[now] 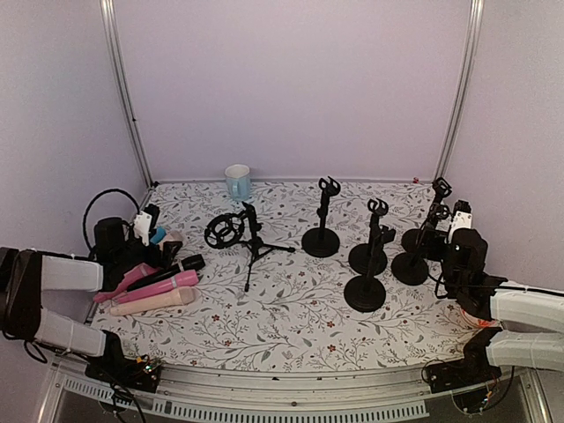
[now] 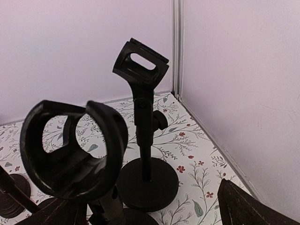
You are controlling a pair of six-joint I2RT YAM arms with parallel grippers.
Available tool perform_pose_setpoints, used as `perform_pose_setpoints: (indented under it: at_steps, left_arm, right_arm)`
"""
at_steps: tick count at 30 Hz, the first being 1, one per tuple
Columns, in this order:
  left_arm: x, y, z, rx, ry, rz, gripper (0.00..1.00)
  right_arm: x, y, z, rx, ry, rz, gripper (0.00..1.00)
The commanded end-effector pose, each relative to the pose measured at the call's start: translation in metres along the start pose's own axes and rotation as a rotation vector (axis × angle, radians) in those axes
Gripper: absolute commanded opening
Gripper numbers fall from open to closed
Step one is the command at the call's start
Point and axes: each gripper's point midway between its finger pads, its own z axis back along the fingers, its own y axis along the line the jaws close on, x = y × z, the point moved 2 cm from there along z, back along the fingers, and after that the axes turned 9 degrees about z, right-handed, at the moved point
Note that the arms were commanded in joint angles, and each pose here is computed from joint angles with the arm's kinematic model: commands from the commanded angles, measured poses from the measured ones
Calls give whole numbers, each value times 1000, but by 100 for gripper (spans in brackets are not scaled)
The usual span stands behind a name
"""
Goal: Remove the microphone from the stand
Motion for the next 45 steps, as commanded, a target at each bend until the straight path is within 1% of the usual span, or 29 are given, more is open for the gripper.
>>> perform_pose_setpoints:
  at_steps: [1, 3, 6, 9, 10, 14, 17, 20, 21, 22, 23, 24, 25, 26, 28, 30, 32, 33, 45]
  left_arm:
    - [28, 23, -7, 87, -113, 27, 99]
    - [33, 29, -6, 119, -148, 26, 99]
    - [44, 34, 4, 176, -260, -29, 99]
    - [48, 39, 3, 201, -282, -43, 99]
    - [50, 41, 3, 216, -294, -34, 99]
    - [52, 49, -7, 227, -272, 8, 99]
    - [55, 49, -9, 217, -309, 44, 99]
    - [50, 49, -8, 224, -344, 35, 99]
    - [49, 49, -8, 224, -334, 42, 99]
    - [46, 48, -4, 223, -347, 39, 99]
    - [45, 43, 8, 224, -410, 23, 99]
    - [44, 42, 13, 229, -442, 15, 99]
    - [42, 38, 18, 217, -451, 8, 99]
    - [39, 37, 16, 206, -427, 9, 99]
    - [42, 39, 16, 220, -447, 9, 99]
    - [40, 43, 4, 217, -386, 26, 99]
    - [43, 55, 6, 283, -404, 59, 99]
    - [41, 58, 3, 297, -388, 75, 99]
    - [42, 58, 3, 298, -390, 73, 99]
  right_arm:
    - [2, -16, -4, -19, -92, 5, 99]
    - [-2, -21, -4, -6, -115, -14, 99]
    - [-4, -29, -7, -13, -144, -34, 99]
    - [-4, -34, -13, -12, -171, -37, 99]
    - [-6, -36, -16, -14, -175, -35, 99]
    - [0, -39, -26, -8, -230, -42, 99]
    - [5, -40, -38, 7, -257, -46, 99]
    - [3, -42, -49, 11, -258, -8, 99]
    - [-1, -43, -51, 15, -252, -15, 99]
    - [-7, -45, -53, 15, -244, -17, 99]
    - [-4, -43, -51, 36, -271, -22, 99]
    - [-11, -35, -53, 78, -255, -3, 99]
    - [-12, -31, -52, 107, -269, 6, 99]
    - [-6, -29, -50, 115, -303, 23, 99]
    - [-11, -24, -64, 123, -242, 45, 99]
    - [-13, -22, -74, 119, -209, 50, 99]
    - [-13, -24, -75, 110, -206, 34, 99]
    - [-13, -24, -75, 111, -206, 32, 99]
    - [-13, -24, -74, 110, -207, 33, 99]
